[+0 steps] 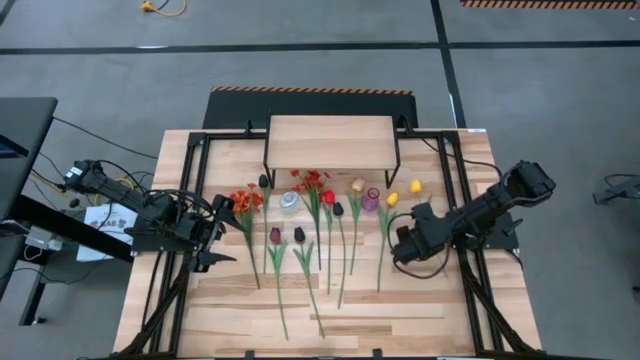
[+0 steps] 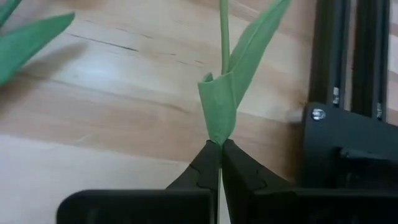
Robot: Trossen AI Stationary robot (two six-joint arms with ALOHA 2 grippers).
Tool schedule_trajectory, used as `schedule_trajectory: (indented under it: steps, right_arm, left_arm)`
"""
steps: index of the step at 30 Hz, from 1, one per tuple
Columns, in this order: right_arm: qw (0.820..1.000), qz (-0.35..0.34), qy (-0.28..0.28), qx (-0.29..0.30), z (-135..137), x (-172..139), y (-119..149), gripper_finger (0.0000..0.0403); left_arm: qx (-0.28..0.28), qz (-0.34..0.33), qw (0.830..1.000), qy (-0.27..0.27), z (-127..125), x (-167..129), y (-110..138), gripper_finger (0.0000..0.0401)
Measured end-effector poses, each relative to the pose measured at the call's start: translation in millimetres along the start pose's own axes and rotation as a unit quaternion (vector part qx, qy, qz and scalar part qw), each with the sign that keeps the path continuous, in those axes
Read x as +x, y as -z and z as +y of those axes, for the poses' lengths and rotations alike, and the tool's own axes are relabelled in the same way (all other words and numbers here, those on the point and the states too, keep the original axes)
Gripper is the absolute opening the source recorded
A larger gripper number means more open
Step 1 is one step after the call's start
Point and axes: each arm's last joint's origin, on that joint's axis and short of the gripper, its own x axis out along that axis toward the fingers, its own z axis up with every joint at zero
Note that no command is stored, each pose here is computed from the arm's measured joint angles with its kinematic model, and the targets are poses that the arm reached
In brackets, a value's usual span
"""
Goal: Pick and place flowers into a vace then onto a shelf
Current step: Put the right yellow flower into the transparent vase
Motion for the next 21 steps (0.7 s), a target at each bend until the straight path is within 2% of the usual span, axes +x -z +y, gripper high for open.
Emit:
schedule_trajectory:
  steps: [13, 21]
  right_arm:
    - [0.995, -0.07, -0.065, -0.021, 7.1, -42.8, 7.8, 0.0]
    - [0.984, -0.137, -0.109, -0.037, 7.0, -76.9, 9.3, 0.0]
  left_arm:
    - [0.0, 0.0, 1.0, 0.0, 0.0, 0.0, -0.1, 0.0309]
    - [0.0, -0.001, 1.0, 0.0, 0.0, 0.0, -0.2, 0.0309]
